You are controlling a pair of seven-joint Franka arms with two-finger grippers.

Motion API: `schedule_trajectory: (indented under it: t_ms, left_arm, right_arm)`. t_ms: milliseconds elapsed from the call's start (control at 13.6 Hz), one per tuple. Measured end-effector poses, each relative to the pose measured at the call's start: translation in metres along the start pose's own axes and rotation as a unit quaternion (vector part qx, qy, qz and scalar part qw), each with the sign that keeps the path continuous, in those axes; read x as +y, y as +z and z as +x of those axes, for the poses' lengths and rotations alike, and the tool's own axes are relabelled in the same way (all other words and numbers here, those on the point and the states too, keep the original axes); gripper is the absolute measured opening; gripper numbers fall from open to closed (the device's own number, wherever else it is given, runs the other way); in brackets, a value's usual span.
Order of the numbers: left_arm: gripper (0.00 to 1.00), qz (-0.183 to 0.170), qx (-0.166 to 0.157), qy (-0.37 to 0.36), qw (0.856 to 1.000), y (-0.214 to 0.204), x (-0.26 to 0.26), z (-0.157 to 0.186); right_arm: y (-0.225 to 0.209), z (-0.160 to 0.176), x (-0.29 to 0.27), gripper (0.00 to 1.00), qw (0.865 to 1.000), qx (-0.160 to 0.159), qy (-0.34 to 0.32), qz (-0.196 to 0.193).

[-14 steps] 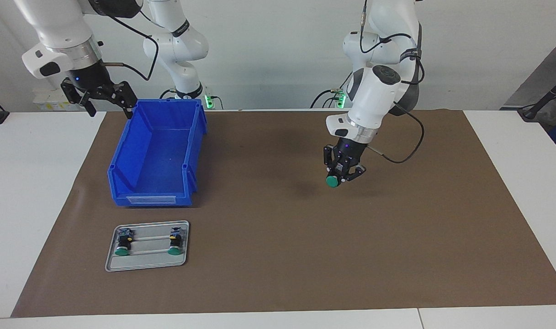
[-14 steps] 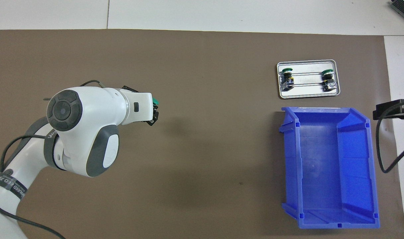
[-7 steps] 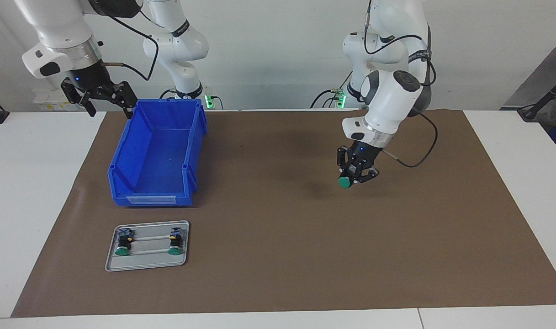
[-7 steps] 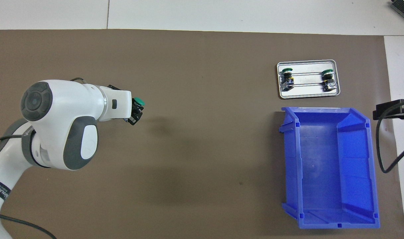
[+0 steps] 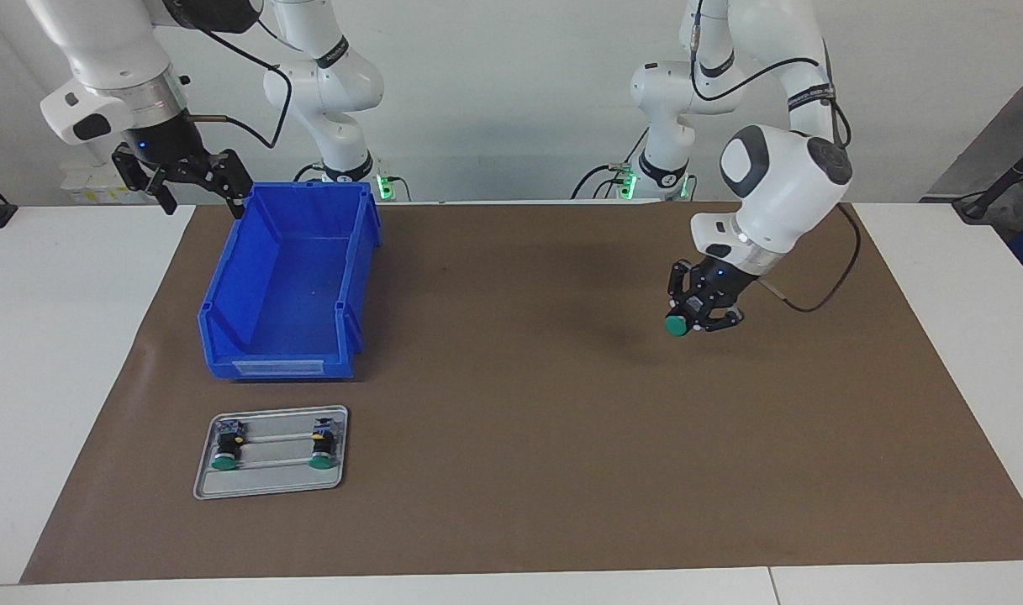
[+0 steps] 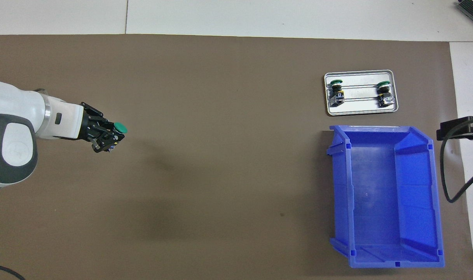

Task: Place and press button with both arms

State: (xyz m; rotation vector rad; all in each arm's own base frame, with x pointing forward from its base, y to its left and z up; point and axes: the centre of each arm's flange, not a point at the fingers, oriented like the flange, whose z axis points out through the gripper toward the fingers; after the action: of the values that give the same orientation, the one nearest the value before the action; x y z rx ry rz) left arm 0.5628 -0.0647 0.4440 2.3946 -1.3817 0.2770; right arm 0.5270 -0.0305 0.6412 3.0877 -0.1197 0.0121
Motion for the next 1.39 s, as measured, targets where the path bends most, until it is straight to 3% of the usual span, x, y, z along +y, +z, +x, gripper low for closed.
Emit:
schedule_trajectory:
  t_ms: [440, 1027, 1393]
  left_arm:
    - [0.34, -0.053, 0.074, 0.040, 0.995, -0.017, -0.015, -0.076]
    - [0.34, -0.067, 0.164, 0.066, 0.982, 0.010, 0.023, -0.162]
    - [0.34, -0.068, 0.225, 0.068, 0.970, 0.031, 0.038, -0.180]
  right_arm:
    - [0.000, 0.000, 0.000, 1.00, 1.000, 0.000, 0.000, 0.000]
    - [0.000, 0.000, 0.000, 1.00, 1.000, 0.000, 0.000, 0.000]
    - [0.000, 0.000, 0.000, 1.00, 1.000, 0.000, 0.000, 0.000]
